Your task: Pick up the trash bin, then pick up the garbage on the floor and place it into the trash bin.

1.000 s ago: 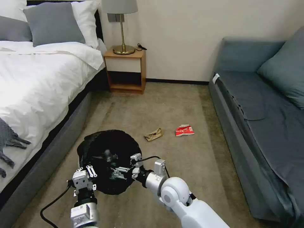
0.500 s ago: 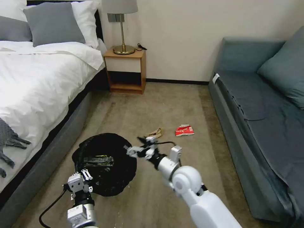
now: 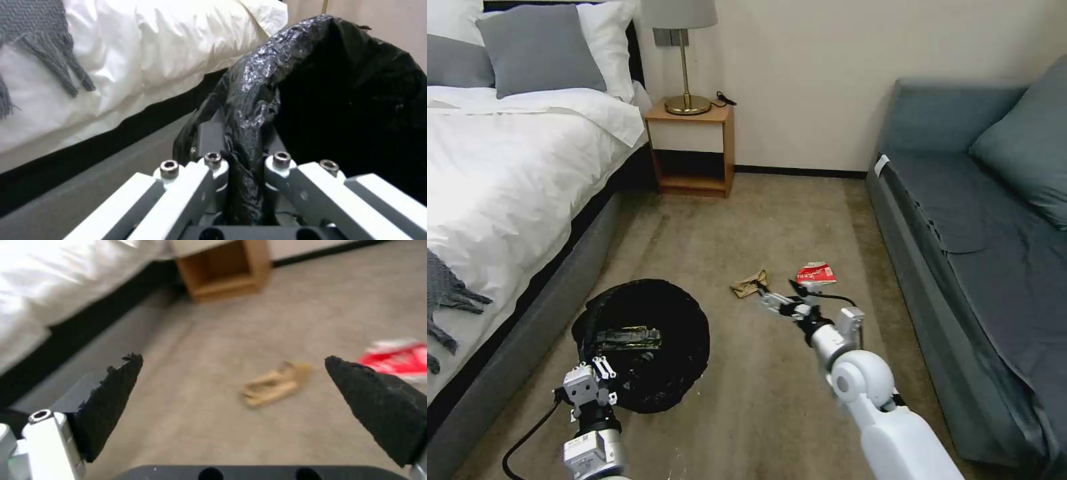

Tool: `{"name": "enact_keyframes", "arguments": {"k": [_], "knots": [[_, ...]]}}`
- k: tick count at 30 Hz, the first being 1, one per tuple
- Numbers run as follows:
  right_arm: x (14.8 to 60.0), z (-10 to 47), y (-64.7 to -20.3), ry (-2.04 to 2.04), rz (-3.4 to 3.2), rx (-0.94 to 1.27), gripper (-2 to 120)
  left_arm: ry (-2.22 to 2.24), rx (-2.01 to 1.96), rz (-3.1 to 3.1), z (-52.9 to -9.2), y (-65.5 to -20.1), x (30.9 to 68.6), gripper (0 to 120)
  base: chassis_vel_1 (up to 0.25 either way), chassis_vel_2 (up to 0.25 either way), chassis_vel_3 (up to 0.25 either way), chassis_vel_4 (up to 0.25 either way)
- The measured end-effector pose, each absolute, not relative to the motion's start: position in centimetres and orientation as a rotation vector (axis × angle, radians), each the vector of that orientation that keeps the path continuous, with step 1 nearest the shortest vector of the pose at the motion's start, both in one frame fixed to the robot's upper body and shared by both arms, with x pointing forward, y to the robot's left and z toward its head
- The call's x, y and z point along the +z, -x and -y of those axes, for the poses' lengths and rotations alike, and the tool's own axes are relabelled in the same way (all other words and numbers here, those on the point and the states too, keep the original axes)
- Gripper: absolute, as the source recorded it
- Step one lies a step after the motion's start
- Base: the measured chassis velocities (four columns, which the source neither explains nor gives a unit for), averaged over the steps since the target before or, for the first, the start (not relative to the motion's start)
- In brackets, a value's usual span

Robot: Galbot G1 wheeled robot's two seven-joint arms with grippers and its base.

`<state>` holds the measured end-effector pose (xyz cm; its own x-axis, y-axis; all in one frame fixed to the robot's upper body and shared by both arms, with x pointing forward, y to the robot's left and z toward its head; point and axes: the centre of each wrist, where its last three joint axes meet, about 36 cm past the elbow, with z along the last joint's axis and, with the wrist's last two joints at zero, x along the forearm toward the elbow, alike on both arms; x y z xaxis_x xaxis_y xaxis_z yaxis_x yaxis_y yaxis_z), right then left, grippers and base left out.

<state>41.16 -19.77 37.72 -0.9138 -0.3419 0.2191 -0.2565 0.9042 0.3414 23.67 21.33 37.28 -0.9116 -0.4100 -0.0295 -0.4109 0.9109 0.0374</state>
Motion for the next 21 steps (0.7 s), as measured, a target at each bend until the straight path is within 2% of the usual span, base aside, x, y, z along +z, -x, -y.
{"name": "enact_keyframes", "arguments": {"k": [9,21], "knots": [[34.1,21.3,-40.3,-0.249,2.782,-0.383,100,0.628,0.086,-3.055,-21.9,-23.4,37.4,3,0.000,0.000,0.000,0.000],[32.0,22.2,-39.2,-0.179,2.758,-0.369,100,0.615,0.119,-3.059,-22.9,-22.3,37.1,3,0.000,0.000,0.000,0.000]]}}
